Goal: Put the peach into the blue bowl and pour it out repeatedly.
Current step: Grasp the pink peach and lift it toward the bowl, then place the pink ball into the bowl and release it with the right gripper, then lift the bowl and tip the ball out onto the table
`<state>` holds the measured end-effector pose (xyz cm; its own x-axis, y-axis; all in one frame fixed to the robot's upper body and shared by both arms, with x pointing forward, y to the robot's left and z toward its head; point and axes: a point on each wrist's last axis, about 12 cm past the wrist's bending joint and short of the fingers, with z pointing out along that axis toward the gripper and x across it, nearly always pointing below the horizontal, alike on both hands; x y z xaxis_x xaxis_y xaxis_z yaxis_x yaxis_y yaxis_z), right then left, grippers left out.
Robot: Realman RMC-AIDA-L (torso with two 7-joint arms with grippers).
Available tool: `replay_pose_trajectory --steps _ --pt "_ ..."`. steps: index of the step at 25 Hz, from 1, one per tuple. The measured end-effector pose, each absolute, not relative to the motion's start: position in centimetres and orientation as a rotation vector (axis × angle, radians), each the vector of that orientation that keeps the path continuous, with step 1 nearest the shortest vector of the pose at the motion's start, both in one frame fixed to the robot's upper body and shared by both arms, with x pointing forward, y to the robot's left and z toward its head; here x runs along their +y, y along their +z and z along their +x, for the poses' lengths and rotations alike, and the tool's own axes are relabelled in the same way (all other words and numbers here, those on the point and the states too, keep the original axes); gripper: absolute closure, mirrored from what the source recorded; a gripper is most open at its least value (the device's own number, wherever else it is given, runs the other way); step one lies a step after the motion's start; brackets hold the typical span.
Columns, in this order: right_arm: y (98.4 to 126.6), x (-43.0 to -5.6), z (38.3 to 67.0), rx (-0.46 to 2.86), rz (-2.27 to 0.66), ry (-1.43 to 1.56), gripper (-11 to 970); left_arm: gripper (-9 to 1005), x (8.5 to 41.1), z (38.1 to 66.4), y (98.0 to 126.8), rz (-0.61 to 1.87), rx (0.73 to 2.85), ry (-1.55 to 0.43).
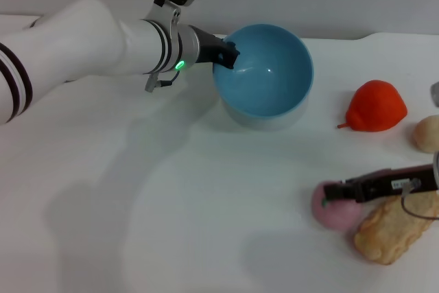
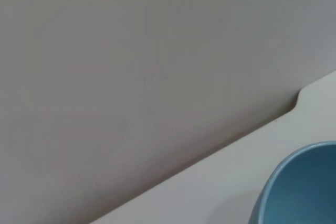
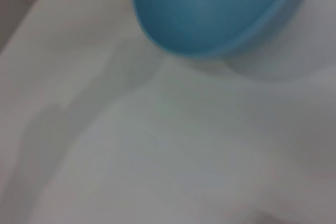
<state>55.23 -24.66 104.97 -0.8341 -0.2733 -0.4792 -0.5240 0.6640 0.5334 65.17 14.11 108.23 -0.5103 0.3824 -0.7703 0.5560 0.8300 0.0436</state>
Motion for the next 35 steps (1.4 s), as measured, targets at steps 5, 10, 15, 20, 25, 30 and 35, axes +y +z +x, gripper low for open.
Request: replay_pose_trajectory --steps 5,10,15,20,25,30,35 --pt "107.8 -24.2 55.7 2.368 -0.734 1.053 883 998 14.3 64.8 107.8 0.687 2.18 -0.265" --pt "111.9 -24.2 57.4 2.208 -0.794 1.029 913 998 13.8 64.1 107.3 0.72 2.207 -0.292" --pt "114.8 -24.3 59.5 2.107 -0.767 0.958 913 997 12.6 63.1 106.6 0.782 2.21 -0.296" --pt "114.9 -23.7 61.1 2.094 -0.717 0.901 914 997 12.1 62.8 106.7 0.781 2.223 -0.332" --pt "113.7 -22.2 61.9 2.118 -0.724 0.878 914 998 11.5 62.4 106.8 0.812 2.233 -0.363" --pt "112.7 -21.4 62.3 2.136 -0.737 0.854 885 998 11.4 62.2 106.8 0.825 2.241 -0.375" --pt "112.2 -21.3 62.4 2.143 -0.727 0.842 738 998 11.4 62.2 106.8 0.824 2.242 -0.375"
